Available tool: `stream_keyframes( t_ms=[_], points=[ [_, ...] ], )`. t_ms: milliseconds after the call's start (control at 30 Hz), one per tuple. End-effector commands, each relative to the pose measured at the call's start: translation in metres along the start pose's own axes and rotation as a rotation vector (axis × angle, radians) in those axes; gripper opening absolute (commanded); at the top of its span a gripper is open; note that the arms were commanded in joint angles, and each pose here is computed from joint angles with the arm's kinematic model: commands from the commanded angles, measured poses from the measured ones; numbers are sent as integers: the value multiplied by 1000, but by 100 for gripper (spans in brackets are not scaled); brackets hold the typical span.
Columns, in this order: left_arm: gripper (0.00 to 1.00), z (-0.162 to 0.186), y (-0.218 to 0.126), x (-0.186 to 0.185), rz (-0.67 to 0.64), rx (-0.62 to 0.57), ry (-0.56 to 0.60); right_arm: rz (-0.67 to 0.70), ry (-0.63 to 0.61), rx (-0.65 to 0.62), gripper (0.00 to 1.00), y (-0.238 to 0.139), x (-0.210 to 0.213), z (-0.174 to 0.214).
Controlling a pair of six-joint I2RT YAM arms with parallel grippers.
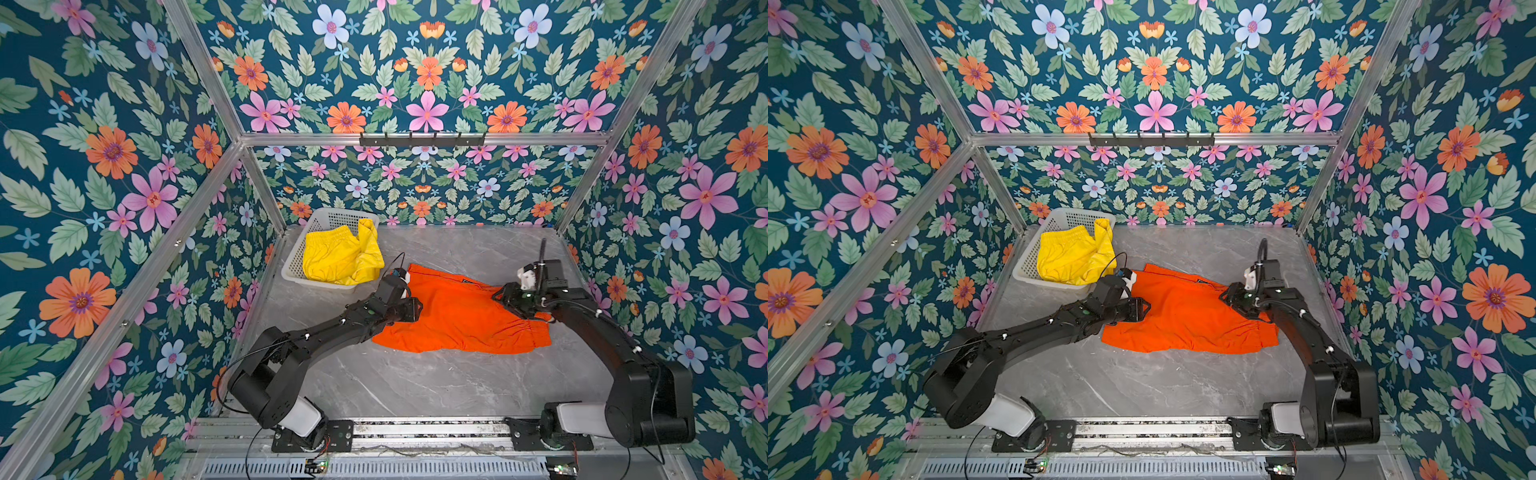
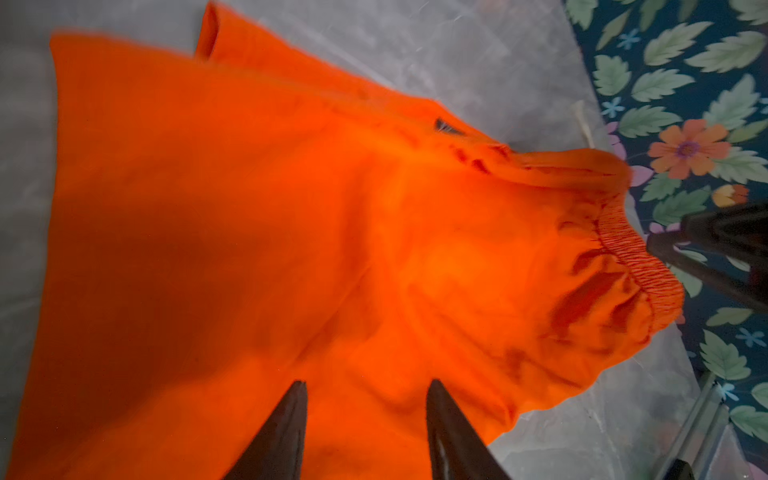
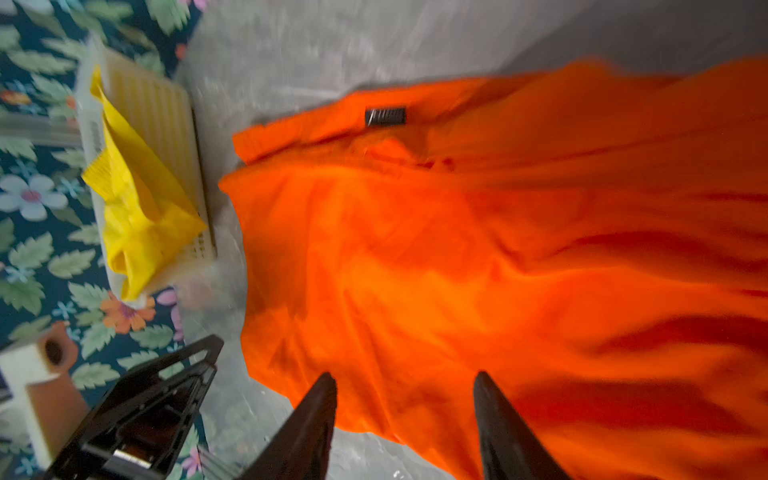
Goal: Fold and stack the shorts
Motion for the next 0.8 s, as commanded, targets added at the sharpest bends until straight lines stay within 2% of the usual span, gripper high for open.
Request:
stream_keyframes(
  t_ms=[0, 100, 167, 267, 333, 433, 533, 667, 767],
  points=[
    [52, -12, 1, -29, 64, -8, 229, 12, 187, 27, 56, -30, -35, 3],
    [54, -16, 16, -63, 176, -2, 361, 19, 416, -6, 59, -52, -86, 0],
    [54, -16, 29, -74, 218, 4, 372, 26, 545, -21, 62, -63, -115, 3],
    [54, -13, 52, -81, 248, 22, 352, 63, 646, -54, 70, -71, -141, 13],
    [54, -10, 63, -82, 255, 30, 342, 92, 657, -63, 75, -68, -149, 18],
    [53, -8, 74, -82, 267, 33, 335, 39, 656, -58, 79, -56, -155, 17],
    [53, -5, 81, -84, 305, 38, 348, 38, 621, -45, 80, -48, -165, 8],
    [54, -8, 96, -106, 426, 32, 415, 34, 609, -62, 80, -42, -174, -5],
    [58, -4, 110, -138, 555, 42, 502, -46, 612, -85, 79, -36, -176, -18]
  ],
)
Point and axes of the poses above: each gripper's point midway between its finger pads, its own y axis out along the fingers, its own x axis along the line the jaws close on, z = x × y, the point moved 8 cm from there along -y, back along the fingers, and after that the axes turned 6 degrees about -y, right-handed, at the moved point
